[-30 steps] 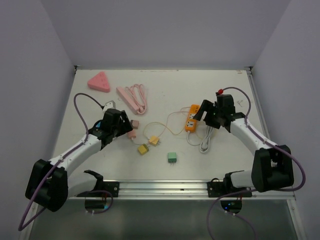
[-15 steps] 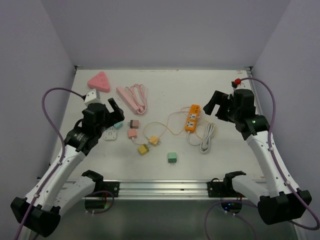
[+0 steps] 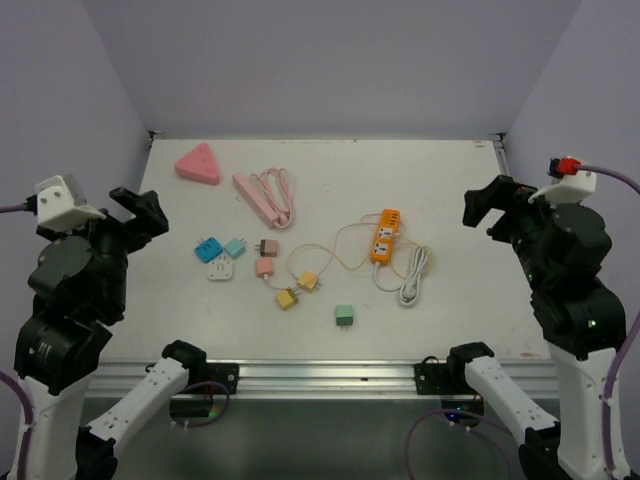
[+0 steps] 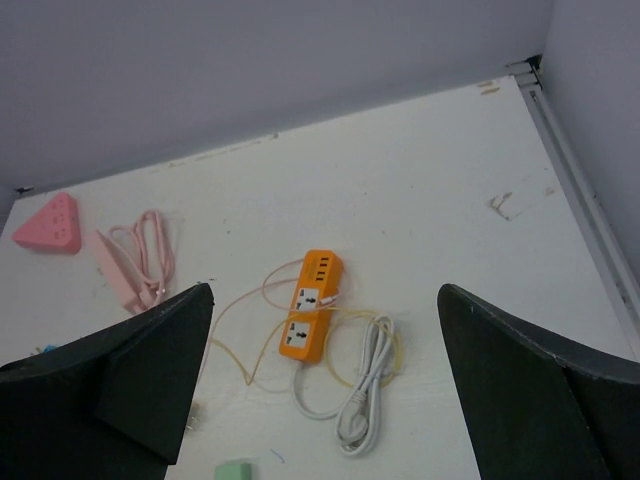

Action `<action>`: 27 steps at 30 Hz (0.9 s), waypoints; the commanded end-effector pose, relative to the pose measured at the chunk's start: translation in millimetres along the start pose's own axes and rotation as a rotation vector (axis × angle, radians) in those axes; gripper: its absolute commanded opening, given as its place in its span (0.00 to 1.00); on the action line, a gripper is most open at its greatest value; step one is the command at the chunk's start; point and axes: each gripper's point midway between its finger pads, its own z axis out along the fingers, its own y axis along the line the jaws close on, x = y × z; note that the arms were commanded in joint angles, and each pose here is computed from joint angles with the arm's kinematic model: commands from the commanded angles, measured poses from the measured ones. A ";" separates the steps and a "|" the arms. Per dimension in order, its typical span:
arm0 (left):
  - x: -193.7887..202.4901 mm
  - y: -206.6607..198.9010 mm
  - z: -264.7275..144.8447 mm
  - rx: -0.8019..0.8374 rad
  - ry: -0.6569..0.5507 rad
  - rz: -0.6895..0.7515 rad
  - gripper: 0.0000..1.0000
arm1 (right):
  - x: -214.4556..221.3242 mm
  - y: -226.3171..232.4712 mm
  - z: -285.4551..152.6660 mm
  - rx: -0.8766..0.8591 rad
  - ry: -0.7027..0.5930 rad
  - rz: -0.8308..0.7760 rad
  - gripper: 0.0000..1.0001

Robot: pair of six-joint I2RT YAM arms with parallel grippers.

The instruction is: Pull the plug off the socket

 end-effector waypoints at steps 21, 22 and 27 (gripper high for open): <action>-33.6 105.2 -81.2 -0.195 -0.349 -0.184 1.00 | -25.0 -39.0 -75.4 0.024 -0.394 -0.047 0.99; -31.7 104.7 -79.7 -0.198 -0.346 -0.184 1.00 | -22.9 -39.4 -73.4 0.028 -0.389 -0.050 0.99; -30.2 104.1 -77.7 -0.199 -0.346 -0.195 1.00 | -18.9 -39.1 -68.9 0.026 -0.387 -0.054 0.99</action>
